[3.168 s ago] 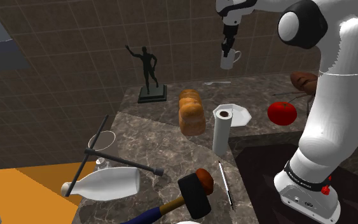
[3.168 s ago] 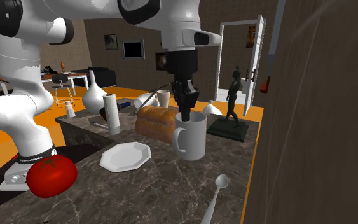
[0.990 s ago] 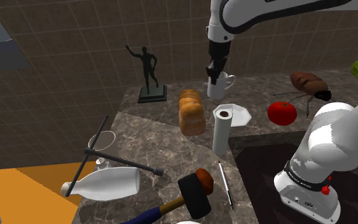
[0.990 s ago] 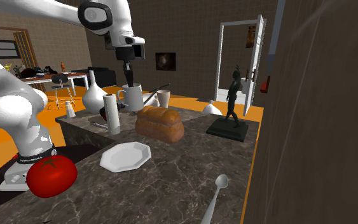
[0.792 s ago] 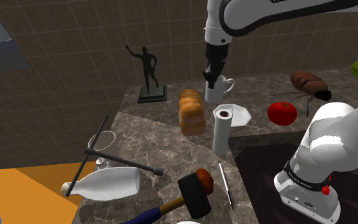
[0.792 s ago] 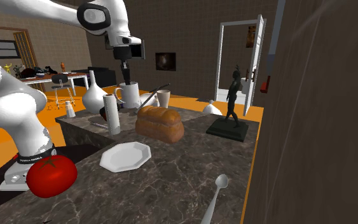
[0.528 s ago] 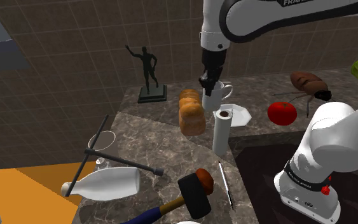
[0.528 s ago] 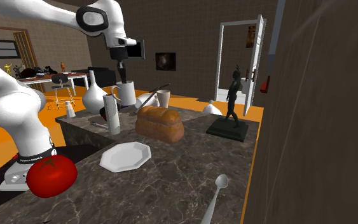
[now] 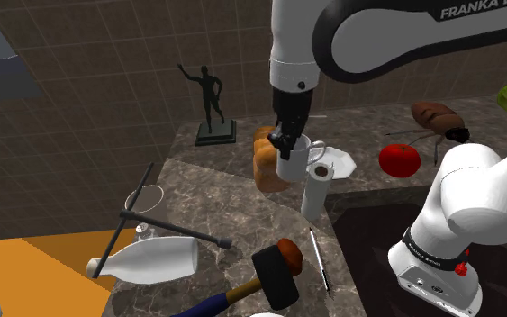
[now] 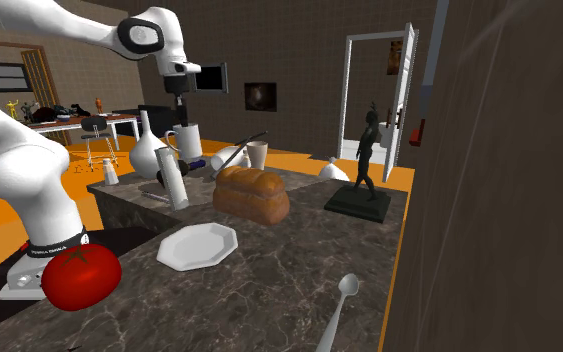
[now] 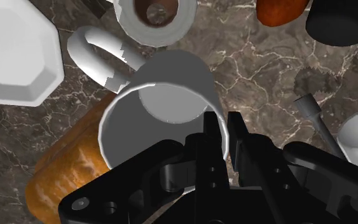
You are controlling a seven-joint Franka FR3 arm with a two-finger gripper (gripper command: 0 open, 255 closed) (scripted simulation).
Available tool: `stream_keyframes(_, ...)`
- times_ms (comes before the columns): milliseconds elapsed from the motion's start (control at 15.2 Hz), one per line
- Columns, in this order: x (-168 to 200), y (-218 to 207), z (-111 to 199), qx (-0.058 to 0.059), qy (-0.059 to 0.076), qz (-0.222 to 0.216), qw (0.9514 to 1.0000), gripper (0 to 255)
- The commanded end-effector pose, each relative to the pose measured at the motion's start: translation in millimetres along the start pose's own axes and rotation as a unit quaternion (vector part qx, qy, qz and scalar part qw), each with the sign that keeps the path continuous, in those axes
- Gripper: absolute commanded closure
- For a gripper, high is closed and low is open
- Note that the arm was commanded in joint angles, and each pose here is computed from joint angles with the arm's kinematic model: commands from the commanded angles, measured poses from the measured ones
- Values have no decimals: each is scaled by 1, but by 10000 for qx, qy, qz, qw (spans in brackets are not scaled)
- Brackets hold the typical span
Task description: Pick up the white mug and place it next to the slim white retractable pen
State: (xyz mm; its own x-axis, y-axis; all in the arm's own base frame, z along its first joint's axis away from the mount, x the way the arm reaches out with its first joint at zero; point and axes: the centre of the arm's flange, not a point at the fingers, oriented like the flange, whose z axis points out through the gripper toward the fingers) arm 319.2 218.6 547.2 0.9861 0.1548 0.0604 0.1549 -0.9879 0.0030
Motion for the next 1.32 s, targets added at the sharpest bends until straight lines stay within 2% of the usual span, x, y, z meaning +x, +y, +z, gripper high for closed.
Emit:
stream_keyframes(0,-4,-8,9,1,-1,8,10000,255)
stream_keyframes(1254,-10,-8,109,1,-1,8,10000,255)
